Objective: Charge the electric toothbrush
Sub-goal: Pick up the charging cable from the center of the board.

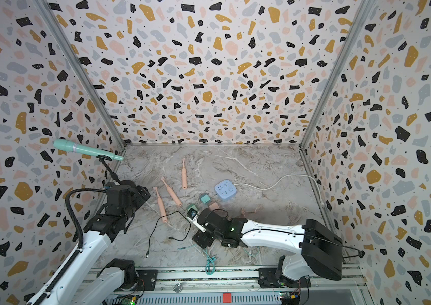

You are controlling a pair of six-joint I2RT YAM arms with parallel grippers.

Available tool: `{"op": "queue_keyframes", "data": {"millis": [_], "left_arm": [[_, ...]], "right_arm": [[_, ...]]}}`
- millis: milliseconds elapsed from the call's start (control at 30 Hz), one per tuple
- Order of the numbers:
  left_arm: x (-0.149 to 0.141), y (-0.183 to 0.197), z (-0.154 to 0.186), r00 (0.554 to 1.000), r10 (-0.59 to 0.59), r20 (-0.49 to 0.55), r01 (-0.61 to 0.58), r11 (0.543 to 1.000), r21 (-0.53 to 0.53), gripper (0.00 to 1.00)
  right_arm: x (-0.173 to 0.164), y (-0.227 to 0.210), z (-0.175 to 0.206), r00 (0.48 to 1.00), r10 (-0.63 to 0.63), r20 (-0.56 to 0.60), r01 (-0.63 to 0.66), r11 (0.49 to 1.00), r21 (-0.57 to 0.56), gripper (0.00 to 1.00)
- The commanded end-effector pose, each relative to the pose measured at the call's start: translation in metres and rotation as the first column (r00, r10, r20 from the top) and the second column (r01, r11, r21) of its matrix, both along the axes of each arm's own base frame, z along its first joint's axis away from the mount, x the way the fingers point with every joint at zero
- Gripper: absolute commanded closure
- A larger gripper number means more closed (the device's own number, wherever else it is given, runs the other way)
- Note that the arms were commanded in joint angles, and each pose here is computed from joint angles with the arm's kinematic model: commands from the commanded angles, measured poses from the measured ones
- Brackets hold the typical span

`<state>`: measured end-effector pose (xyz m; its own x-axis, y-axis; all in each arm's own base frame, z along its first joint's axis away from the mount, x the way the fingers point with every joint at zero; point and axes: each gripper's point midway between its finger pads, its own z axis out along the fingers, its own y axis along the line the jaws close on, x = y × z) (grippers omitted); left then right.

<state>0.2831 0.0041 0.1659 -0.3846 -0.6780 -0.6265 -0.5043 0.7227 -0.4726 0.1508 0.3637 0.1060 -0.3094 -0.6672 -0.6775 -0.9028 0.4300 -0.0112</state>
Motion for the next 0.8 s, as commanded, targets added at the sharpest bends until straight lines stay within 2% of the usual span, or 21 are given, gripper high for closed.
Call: {"op": "queue_keyframes", "data": {"millis": [0, 100, 167, 200, 500, 567, 767], "left_arm": [[-0.01, 0.015, 0.011, 0.994, 0.104, 0.028, -0.104, 0.995, -0.006, 0.01], [-0.016, 0.018, 0.014, 0.988, 0.147, 0.052, -0.145, 0.989, -0.041, 0.01], [-0.019, 0.021, 0.017, 0.983, 0.169, 0.067, -0.166, 0.985, -0.047, 0.0], [-0.02, 0.023, 0.018, 0.982, 0.176, 0.073, -0.173, 0.984, -0.047, 0.01], [-0.022, 0.021, 0.017, 0.984, 0.166, 0.07, -0.162, 0.985, -0.06, 0.01], [-0.023, 0.021, 0.015, 0.984, 0.165, 0.069, -0.161, 0.985, -0.063, 0.01], [-0.024, 0.02, 0.013, 0.985, 0.16, 0.068, -0.156, 0.986, -0.065, 0.0]], "right_arm": [[0.003, 0.034, 0.01, 0.99, 0.129, 0.055, -0.13, 0.991, 0.024, 0.28], [-0.003, 0.055, -0.006, 0.978, 0.201, 0.06, -0.201, 0.98, -0.016, 0.39], [-0.006, 0.068, -0.013, 0.967, 0.242, 0.082, -0.24, 0.97, -0.036, 0.4], [-0.005, 0.074, -0.016, 0.963, 0.251, 0.097, -0.248, 0.968, -0.045, 0.44], [-0.01, 0.11, -0.041, 0.939, 0.329, 0.097, -0.321, 0.943, -0.086, 0.59], [-0.011, 0.114, -0.047, 0.937, 0.337, 0.095, -0.328, 0.94, -0.098, 0.66], [-0.009, 0.118, -0.063, 0.936, 0.342, 0.078, -0.33, 0.934, -0.133, 0.7]]}}
